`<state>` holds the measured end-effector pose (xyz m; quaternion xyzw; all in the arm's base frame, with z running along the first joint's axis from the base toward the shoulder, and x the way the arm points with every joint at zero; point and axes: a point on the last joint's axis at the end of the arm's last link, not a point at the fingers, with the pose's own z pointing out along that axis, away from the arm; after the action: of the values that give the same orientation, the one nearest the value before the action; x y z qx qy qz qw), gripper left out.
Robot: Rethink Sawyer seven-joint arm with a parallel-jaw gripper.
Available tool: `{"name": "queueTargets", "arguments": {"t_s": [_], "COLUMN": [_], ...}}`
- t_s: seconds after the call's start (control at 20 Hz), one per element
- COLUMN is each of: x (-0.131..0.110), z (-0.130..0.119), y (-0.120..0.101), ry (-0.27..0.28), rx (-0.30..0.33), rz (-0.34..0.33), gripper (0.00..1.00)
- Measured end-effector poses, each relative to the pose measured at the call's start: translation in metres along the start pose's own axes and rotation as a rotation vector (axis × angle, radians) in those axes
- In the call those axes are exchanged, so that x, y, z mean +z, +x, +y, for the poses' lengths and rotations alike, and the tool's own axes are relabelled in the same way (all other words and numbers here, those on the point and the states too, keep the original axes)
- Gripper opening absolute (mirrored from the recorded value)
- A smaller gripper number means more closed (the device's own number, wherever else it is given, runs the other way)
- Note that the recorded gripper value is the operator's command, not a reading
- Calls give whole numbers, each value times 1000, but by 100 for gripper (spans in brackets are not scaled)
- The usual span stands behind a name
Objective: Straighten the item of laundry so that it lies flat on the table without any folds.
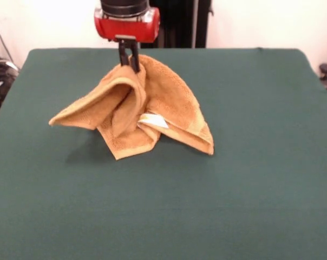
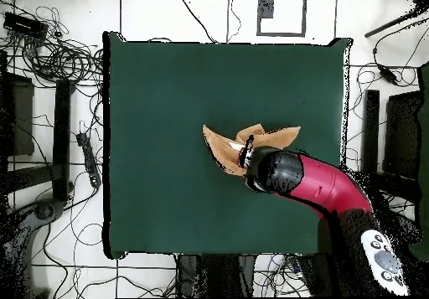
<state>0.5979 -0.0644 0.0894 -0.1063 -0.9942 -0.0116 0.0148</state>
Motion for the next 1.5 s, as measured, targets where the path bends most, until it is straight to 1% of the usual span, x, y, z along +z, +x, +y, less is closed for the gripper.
{"name": "queueTargets", "arguments": {"t_s": [0.1, 0.15, 0.25, 0.5, 0.9, 1.05, 1.15, 1.3, 1.5], "x": [-5, -9, -10, -19, -35, -44, -53, -60, -56], "z": [5, 10, 11, 24, 30, 24, 13, 1, 2], "y": [1, 3, 3, 2, 1, 2, 0, -2, -3], "ry": [-6, -13, -13, -30, -38, -45, -50, -51, -53], "rx": [-7, -15, -16, -37, -47, -32, -12, 7, 5], "rz": [5, 8, 8, 2, -18, -17, -16, -19, -9], "gripper": [0, 100, 100, 100, 100, 100, 100, 100, 100]}}
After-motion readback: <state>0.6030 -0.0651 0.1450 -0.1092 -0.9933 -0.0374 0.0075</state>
